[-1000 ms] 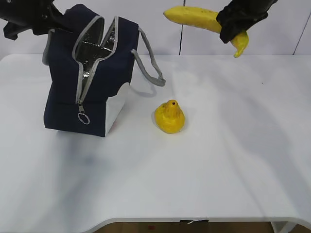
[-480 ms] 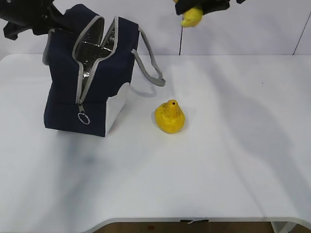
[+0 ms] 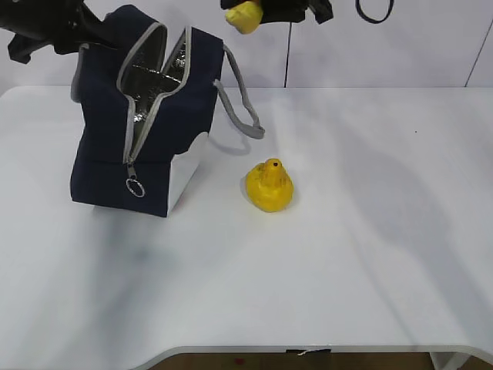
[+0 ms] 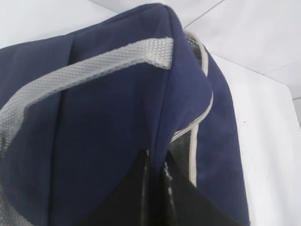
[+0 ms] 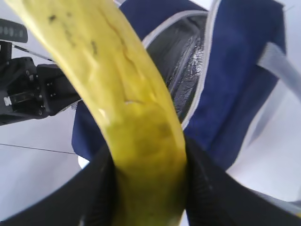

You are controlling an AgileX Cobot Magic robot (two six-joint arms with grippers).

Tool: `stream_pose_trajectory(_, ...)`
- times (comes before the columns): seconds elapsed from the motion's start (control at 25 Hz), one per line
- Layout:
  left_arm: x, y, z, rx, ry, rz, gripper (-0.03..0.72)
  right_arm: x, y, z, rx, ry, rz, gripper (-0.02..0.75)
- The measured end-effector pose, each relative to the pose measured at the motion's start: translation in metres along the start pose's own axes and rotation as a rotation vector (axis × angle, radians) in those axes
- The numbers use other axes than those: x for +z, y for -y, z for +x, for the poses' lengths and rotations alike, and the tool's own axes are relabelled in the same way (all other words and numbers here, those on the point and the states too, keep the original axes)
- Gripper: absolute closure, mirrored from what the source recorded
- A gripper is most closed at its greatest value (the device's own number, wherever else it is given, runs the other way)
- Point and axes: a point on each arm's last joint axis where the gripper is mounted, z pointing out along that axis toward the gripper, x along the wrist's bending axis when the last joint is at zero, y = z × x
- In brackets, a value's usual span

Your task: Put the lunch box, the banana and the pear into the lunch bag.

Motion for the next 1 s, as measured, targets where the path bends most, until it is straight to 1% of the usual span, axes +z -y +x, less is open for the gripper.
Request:
stream_pose_trajectory(0.16,0.000,0.000,-0.001,-0.011,0.007,-0.006,0.692,0.019,0.004,0.012,0.018,-0.021,-0.003,0.421)
stream_pose_trajectory(0.24,0.000,-0.001,-0.001,-0.018,0.010,-0.015,0.692,0.029,0.007,0.018,0.065,-0.025,0.003,0.421)
stream_pose_trajectory(0.28,0.000,-0.002,-0.001,-0.024,0.013,-0.020,0.692,0.035,0.010,0.020,0.091,-0.013,0.018,0.421)
stream_pose_trajectory(0.36,0.000,-0.002,-0.002,-0.032,0.018,-0.026,0.692,0.046,0.017,0.019,0.120,0.036,0.059,0.421)
stream_pose_trajectory(0.48,0.000,-0.002,-0.002,-0.037,0.021,-0.027,0.692,0.058,0.028,0.009,0.155,0.131,0.142,0.421)
stream_pose_trajectory(0.56,0.000,-0.003,-0.002,-0.039,0.022,-0.029,0.692,0.061,0.032,-0.001,0.185,0.195,0.166,0.421)
stream_pose_trajectory(0.68,0.000,-0.003,-0.002,-0.044,0.024,-0.032,0.692,0.061,0.036,-0.008,0.222,0.268,0.200,0.421)
stream_pose_trajectory(0.84,0.000,-0.004,-0.002,-0.049,0.026,-0.039,0.692,0.058,0.040,-0.013,0.236,0.331,0.238,0.421)
stream_pose_trajectory(1.0,0.000,-0.004,-0.002,-0.051,0.028,-0.039,0.692,0.058,0.040,-0.014,0.259,0.350,0.239,0.421)
